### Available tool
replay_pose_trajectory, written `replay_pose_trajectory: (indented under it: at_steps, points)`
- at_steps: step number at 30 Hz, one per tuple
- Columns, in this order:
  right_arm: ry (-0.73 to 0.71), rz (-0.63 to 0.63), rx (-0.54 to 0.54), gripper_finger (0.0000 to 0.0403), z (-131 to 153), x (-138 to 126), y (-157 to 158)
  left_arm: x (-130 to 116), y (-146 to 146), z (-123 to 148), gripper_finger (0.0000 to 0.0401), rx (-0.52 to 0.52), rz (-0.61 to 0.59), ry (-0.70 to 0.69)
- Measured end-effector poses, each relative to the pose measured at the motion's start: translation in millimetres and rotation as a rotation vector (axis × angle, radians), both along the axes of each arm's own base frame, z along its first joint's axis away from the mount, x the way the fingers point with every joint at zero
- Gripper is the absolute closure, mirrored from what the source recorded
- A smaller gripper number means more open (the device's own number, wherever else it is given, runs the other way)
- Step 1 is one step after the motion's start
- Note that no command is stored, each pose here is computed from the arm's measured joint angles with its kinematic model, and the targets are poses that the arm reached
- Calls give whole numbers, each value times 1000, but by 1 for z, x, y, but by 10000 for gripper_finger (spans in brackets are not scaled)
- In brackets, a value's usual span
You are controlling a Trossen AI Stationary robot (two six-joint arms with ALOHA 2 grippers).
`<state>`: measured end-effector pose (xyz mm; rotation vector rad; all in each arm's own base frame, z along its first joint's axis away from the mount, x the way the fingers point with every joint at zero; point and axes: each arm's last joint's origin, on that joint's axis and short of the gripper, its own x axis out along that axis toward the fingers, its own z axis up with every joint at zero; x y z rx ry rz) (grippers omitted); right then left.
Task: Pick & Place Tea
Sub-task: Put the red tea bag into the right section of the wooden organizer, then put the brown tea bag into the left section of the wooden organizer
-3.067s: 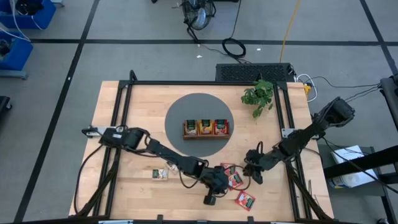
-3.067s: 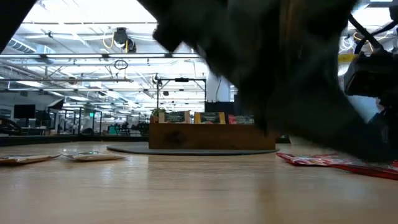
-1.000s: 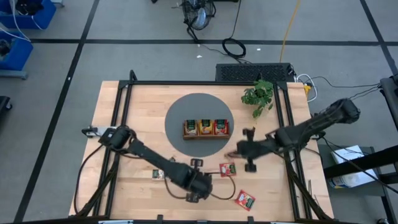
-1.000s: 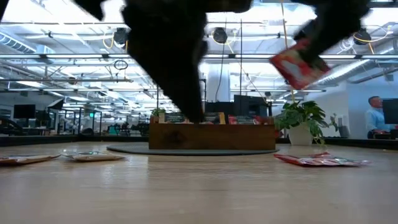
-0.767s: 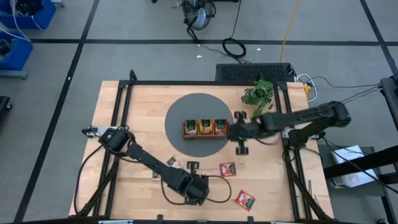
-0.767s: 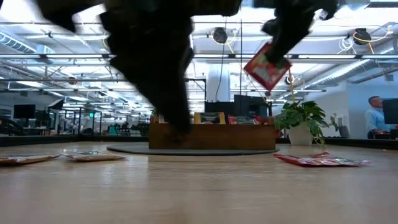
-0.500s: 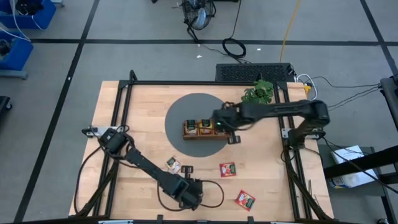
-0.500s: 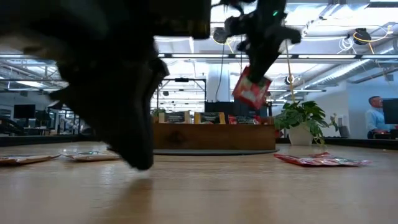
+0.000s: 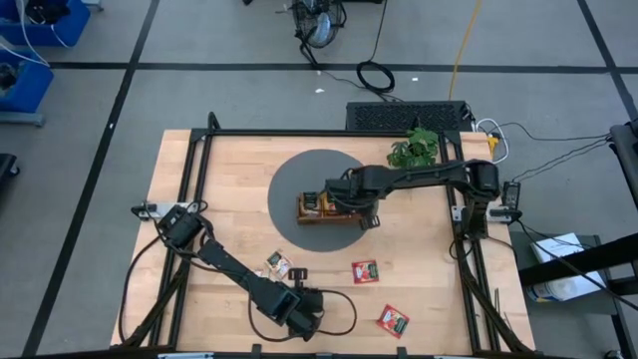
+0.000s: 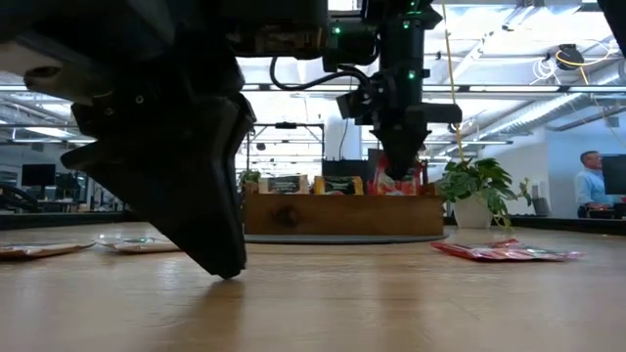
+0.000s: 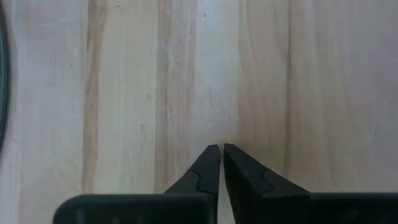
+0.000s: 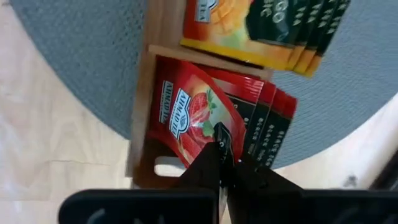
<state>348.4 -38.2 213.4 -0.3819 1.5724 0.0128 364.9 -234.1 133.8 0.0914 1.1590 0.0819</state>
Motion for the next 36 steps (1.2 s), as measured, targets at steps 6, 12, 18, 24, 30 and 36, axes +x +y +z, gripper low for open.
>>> replay_pose_trajectory:
  at_steps: [6,12,18,24,30,36]
  points:
    - [-34,11,-3,403,0,4,-3,2,-1,0,389,-15,0,-22]
    - [-71,18,-7,386,0,7,-3,3,-1,0,396,-3,11,-33]
    - [-96,9,-9,346,0,10,-4,3,-1,0,368,-7,22,-40]
    - [-106,-26,-8,308,0,10,-3,3,-1,0,362,15,8,-48]
    - [-132,-36,-11,286,9,7,0,4,-1,0,376,28,-15,-52]
    - [-216,-20,-18,280,34,-2,11,9,-3,2,395,35,-81,-93]
